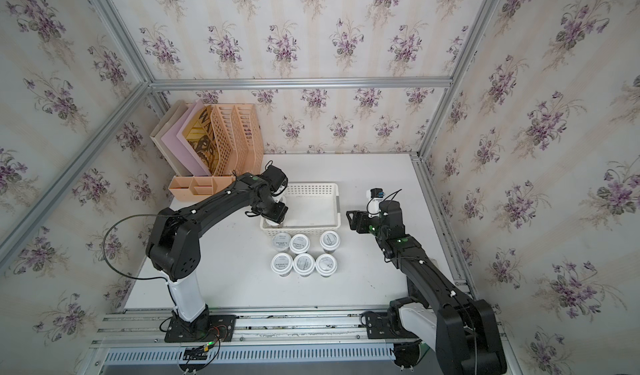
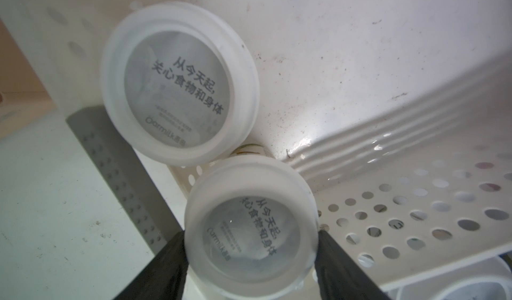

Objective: Put the yogurt in the basket
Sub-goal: Place the yogurt in the basket, then pick up the yogurt from the center of the board.

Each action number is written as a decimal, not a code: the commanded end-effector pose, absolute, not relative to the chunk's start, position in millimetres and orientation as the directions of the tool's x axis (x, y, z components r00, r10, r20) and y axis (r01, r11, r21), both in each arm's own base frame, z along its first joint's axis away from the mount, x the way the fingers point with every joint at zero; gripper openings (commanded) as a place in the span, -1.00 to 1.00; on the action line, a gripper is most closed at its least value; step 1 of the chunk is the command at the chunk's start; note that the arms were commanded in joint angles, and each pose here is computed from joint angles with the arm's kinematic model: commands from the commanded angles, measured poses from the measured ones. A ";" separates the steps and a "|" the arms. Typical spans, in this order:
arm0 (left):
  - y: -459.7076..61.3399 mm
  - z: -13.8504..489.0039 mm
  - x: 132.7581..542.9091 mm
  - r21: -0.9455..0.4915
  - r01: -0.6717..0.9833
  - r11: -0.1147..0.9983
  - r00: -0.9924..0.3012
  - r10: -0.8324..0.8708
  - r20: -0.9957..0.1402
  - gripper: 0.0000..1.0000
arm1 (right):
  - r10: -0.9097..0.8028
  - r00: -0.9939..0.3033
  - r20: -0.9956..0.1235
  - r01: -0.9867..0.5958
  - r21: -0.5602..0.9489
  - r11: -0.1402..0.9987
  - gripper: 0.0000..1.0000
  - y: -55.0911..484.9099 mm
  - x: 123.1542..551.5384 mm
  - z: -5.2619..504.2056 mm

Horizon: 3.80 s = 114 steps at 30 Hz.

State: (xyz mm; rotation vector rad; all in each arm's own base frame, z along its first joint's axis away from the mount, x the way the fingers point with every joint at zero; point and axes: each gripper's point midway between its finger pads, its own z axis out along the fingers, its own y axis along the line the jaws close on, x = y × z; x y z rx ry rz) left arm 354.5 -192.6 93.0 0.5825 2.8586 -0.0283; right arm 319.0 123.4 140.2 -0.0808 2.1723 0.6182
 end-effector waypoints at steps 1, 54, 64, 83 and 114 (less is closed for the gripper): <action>-193.8 90.1 356.5 0.019 0.378 0.926 -0.899 0.372 -0.230 0.46 | 0.158 -0.622 -0.767 -0.274 0.403 0.873 0.56 124.4 321.7 145.0; -179.6 138.5 355.2 0.055 0.331 0.942 -0.880 0.330 -0.341 0.98 | 0.154 -0.624 -0.766 -0.282 0.404 0.870 0.56 127.7 321.6 144.9; -178.0 126.4 358.7 0.072 0.325 0.943 -0.881 0.330 -0.338 0.98 | 0.153 -0.624 -0.766 -0.282 0.403 0.871 0.56 128.0 321.8 144.8; -177.0 159.2 329.9 0.048 0.341 0.939 -0.861 0.333 -0.386 0.99 | 0.153 -0.623 -0.767 -0.281 0.403 0.871 0.56 127.8 322.0 145.0; -219.3 112.6 257.1 -0.005 0.428 0.904 -0.870 0.411 -0.272 0.65 | 0.150 -0.621 -0.769 -0.286 0.401 0.870 0.56 129.3 320.8 146.2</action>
